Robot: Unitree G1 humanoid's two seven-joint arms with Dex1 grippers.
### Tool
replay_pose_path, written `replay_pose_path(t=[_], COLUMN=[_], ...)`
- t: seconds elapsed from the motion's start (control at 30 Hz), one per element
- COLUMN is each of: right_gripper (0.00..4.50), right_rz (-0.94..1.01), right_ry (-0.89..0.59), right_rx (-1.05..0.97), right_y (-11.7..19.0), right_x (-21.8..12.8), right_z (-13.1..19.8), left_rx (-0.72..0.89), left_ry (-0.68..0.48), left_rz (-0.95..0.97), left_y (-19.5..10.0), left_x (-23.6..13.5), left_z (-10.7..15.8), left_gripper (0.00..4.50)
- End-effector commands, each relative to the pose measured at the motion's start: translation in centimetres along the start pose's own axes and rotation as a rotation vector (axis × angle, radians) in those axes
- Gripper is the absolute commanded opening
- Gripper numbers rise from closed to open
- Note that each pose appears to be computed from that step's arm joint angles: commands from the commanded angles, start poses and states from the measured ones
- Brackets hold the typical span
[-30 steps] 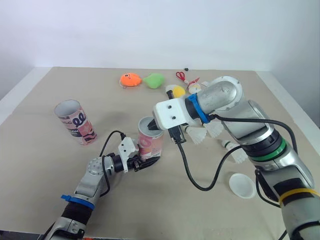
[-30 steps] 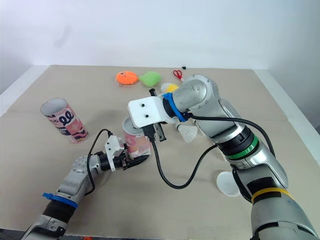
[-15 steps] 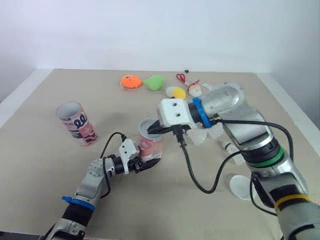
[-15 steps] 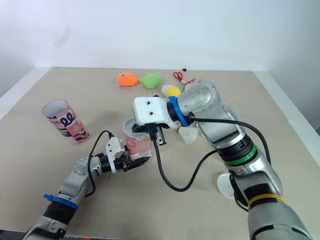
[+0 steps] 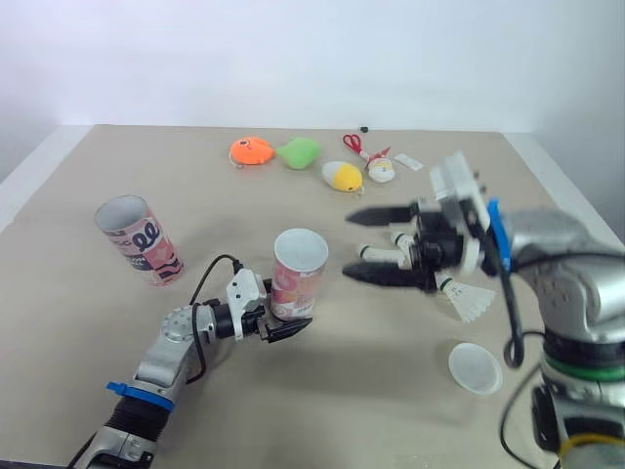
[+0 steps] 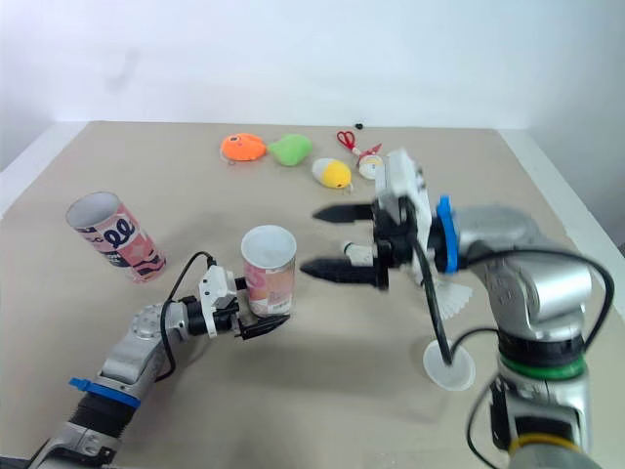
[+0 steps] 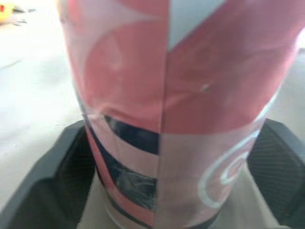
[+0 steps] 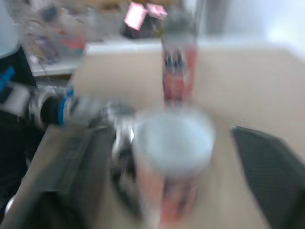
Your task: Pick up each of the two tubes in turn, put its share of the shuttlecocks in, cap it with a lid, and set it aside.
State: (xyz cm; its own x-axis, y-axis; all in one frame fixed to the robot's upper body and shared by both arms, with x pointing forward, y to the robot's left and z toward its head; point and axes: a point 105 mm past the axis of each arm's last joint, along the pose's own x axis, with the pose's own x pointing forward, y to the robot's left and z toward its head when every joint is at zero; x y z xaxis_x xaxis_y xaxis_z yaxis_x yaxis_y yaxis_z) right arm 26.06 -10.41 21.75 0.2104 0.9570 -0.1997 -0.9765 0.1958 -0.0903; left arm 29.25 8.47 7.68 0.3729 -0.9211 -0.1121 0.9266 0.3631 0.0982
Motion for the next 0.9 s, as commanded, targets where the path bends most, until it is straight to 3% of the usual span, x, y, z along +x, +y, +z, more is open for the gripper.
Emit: replay_pose_path(t=[0.03, 0.2, 0.33, 0.73, 0.9], right_gripper=[4.43, 4.43, 4.43, 4.43, 4.43], right_rz=[-0.069, -0.252, -0.249, -0.150, -0.129], right_ry=[-0.010, -0.056, -0.058, -0.077, -0.077], right_rx=[-0.083, -0.102, -0.062, -0.078, -0.087], right_y=[0.9, -0.2, -0.1, 1.5, 1.4], right_x=[1.2, 3.8, 6.1, 8.9, 9.4], right_z=[-1.3, -6.0, -8.8, -9.3, -9.2], left_rx=[-0.065, -0.021, 0.001, 0.015, 0.010], left_ry=[0.113, 0.145, 0.181, 0.224, 0.161], left_rz=[-0.010, -0.051, -0.085, -0.045, -0.079], left_y=[-0.1, 0.1, 0.1, 1.1, 0.6], left_x=[-2.4, -4.2, -5.1, -8.5, -6.6], left_z=[-2.3, -1.2, -0.5, 1.0, 2.3], left_gripper=[4.50, 4.50, 4.50, 4.50, 4.50])
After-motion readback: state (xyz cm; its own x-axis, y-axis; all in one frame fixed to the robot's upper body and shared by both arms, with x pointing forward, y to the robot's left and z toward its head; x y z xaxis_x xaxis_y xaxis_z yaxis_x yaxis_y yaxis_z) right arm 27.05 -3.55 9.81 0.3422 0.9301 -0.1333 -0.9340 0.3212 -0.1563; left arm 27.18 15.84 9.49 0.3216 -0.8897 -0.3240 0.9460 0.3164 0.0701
